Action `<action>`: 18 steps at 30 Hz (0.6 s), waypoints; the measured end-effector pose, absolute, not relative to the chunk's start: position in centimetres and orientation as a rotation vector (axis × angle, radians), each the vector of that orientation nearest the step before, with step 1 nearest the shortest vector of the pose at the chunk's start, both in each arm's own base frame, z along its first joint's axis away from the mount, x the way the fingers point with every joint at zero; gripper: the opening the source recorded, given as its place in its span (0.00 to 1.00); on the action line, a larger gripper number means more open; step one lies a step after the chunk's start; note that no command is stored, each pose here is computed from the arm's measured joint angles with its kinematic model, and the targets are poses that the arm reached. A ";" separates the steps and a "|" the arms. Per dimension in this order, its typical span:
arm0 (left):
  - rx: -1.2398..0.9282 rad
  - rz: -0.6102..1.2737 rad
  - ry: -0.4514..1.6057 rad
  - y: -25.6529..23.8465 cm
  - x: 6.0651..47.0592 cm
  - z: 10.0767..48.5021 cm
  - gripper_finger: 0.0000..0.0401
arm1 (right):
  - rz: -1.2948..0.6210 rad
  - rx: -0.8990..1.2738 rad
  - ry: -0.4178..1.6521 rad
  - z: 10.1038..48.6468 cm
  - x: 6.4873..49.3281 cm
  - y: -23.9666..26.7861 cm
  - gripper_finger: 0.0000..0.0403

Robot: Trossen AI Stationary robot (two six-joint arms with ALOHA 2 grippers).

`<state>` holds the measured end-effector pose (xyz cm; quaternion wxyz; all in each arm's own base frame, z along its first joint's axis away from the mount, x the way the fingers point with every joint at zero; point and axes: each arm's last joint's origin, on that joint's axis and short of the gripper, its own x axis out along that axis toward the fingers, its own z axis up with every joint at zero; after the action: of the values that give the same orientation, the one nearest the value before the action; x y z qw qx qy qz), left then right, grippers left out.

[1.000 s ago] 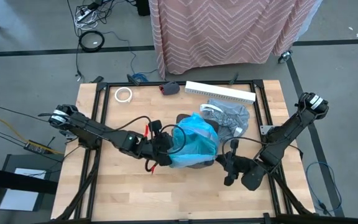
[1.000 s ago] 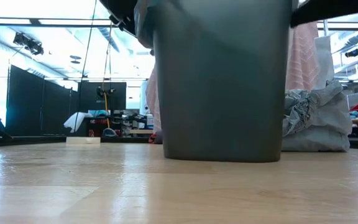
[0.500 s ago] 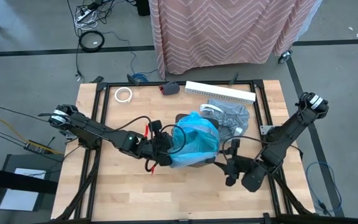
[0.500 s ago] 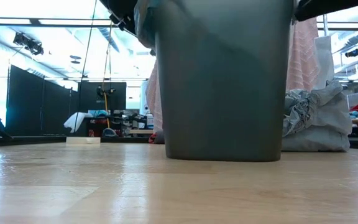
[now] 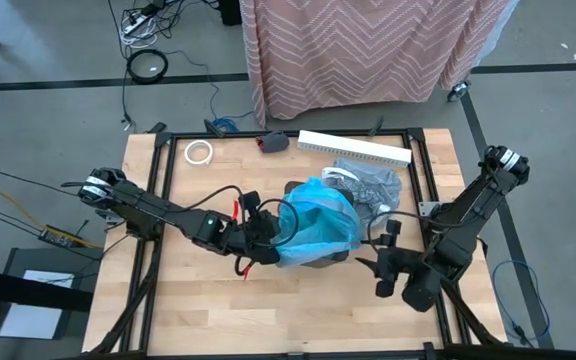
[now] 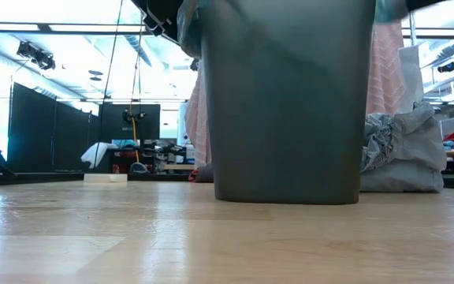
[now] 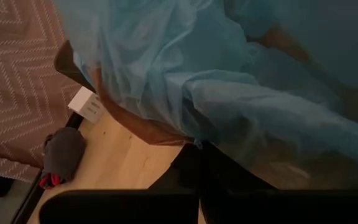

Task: Place trash/remove bag and relplace
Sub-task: Insert the new blue trash bag into the black trash bin

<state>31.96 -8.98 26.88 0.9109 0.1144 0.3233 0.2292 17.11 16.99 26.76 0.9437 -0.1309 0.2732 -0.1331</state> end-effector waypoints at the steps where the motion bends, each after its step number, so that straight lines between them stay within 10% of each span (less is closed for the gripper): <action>1: 0.236 0.473 0.667 -9.0 32.0 26.9 0.01 | -0.278 -0.242 0.581 26.6 17.0 16.8 0.46; 18: 0.240 0.472 0.669 -9.0 31.9 26.9 0.01 | -0.275 -0.246 0.658 28.9 16.5 16.5 0.46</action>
<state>31.94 -8.97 26.88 0.9103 0.1164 0.3246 0.2290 16.53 16.54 28.93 0.9297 -0.1200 0.3213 -0.1344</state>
